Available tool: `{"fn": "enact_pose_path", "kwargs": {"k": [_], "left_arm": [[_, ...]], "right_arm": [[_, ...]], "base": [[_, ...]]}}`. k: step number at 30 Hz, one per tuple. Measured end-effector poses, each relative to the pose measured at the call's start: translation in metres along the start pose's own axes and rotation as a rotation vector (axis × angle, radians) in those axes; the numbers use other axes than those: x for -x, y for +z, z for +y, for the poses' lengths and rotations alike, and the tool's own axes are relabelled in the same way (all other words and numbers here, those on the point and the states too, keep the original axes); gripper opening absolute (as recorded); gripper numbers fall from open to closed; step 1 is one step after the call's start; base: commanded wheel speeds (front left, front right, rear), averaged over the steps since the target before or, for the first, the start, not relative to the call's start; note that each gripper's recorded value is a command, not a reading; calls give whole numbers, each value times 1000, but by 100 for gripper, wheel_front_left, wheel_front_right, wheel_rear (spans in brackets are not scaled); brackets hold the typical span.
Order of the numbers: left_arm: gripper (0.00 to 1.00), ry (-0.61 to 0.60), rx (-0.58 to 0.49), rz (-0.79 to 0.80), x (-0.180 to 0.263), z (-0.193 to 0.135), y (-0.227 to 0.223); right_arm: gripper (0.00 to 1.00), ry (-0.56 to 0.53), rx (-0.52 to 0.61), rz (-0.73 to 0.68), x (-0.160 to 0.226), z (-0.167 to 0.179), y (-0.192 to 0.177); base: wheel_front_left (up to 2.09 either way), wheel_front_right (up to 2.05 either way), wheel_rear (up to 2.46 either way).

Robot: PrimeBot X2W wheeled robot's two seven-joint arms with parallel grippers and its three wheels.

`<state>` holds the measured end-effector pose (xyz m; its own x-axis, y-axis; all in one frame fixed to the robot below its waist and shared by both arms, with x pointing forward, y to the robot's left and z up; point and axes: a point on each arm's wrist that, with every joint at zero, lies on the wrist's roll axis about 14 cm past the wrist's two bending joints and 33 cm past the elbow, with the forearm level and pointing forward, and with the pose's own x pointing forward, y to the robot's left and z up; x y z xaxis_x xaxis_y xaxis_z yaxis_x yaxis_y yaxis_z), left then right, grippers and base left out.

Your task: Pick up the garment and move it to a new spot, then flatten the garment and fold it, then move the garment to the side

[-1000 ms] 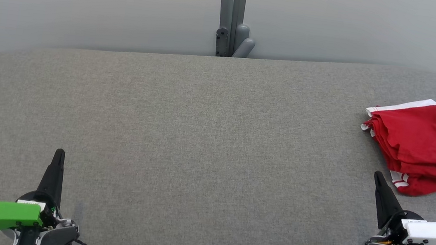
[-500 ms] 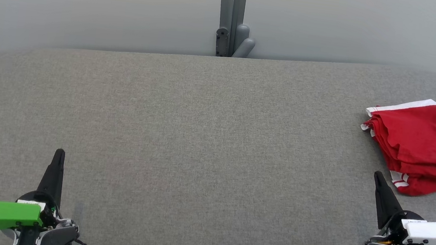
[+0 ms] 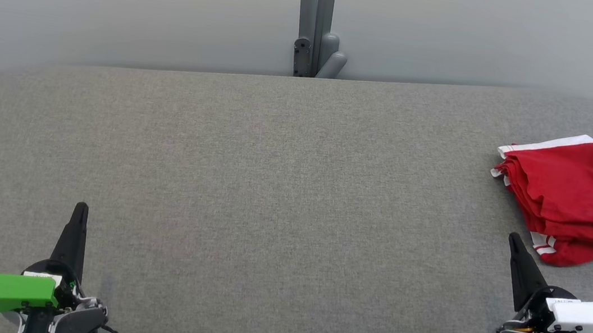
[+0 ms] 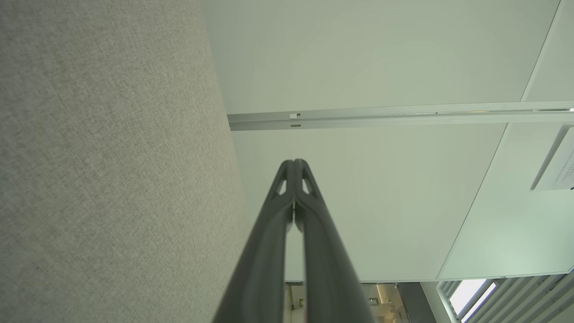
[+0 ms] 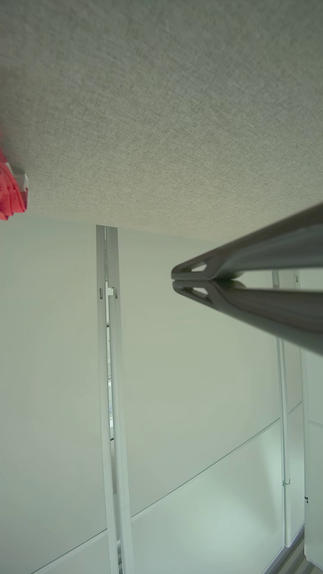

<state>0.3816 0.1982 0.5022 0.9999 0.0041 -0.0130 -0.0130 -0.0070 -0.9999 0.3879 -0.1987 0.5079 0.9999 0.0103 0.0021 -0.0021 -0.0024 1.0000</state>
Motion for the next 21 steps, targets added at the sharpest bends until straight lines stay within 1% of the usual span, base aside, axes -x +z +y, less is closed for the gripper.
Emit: {"fn": "enact_pose_path", "kwargs": {"k": [21], "left_arm": [[0, 0, 0, 0, 0, 0, 0]], "right_arm": [[0, 0, 0, 0, 0, 0, 0]], "base": [[0, 0, 0]]}}
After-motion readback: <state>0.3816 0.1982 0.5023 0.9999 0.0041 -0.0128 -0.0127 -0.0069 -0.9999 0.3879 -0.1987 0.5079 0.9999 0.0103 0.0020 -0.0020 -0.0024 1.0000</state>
